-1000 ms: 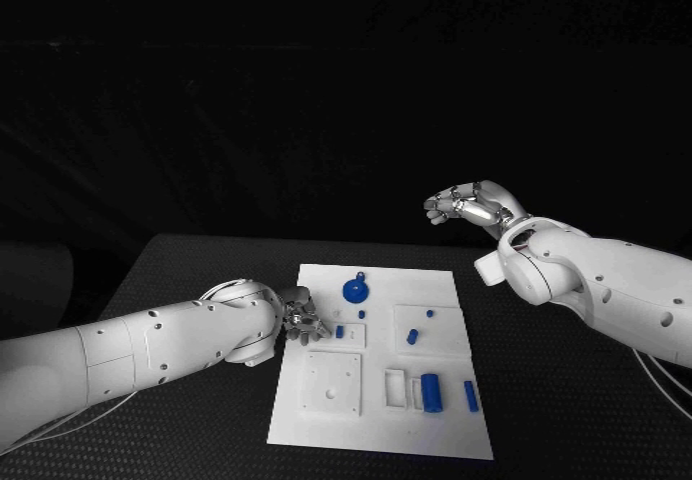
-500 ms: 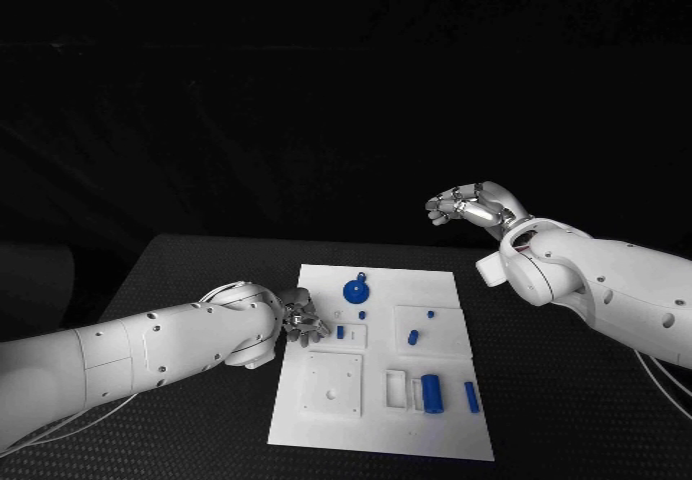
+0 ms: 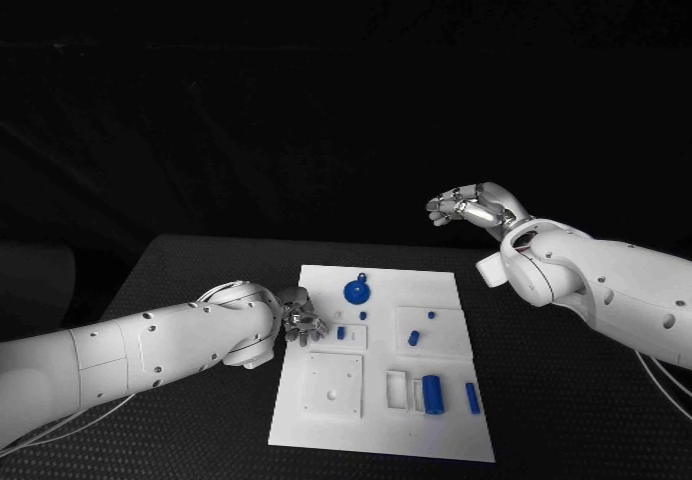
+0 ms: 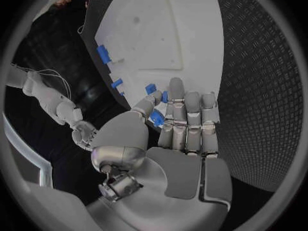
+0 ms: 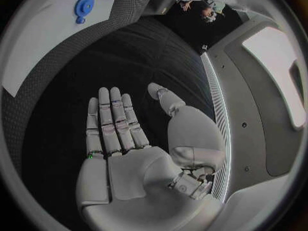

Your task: Assemble the parts on the task board

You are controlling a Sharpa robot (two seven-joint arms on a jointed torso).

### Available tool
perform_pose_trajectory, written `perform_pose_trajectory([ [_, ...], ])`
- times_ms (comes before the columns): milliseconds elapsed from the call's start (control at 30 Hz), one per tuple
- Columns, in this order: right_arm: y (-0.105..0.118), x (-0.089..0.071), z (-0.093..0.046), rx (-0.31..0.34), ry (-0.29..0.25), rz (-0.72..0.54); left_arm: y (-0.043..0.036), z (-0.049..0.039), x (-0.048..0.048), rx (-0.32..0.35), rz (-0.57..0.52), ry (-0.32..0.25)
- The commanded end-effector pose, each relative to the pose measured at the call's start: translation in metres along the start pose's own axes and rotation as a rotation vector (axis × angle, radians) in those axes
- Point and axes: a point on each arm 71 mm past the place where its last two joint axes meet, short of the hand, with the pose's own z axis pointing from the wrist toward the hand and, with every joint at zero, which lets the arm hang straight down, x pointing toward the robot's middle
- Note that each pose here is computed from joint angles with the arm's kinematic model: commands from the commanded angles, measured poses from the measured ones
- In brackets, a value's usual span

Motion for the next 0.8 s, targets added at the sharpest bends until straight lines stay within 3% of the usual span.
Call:
perform_pose_trajectory([
  [33, 0.0, 0.002, 0.0, -0.005, 0.016, 0.003, -0.0099, -0.001, 0.0021, 0.045, -0.038, 0.025],
  [333, 0.0, 0.001, 0.0, -0.003, 0.015, 0.002, -0.0101, -0.0013, -0.0022, 0.047, -0.11, 0.11],
  [467, 0.0, 0.002, 0.0, -0.003, 0.016, 0.003, -0.009, -0.0016, -0.0074, 0.038, -0.143, 0.179],
  [733, 0.0, 0.002, 0.0, -0.003, 0.017, 0.004, -0.0013, 0.0, -0.0258, 0.012, -0.181, 0.244],
  [800, 0.0, 0.002, 0.0, -0.003, 0.017, 0.004, 0.0011, 0.001, -0.032, 0.006, -0.21, 0.29],
])
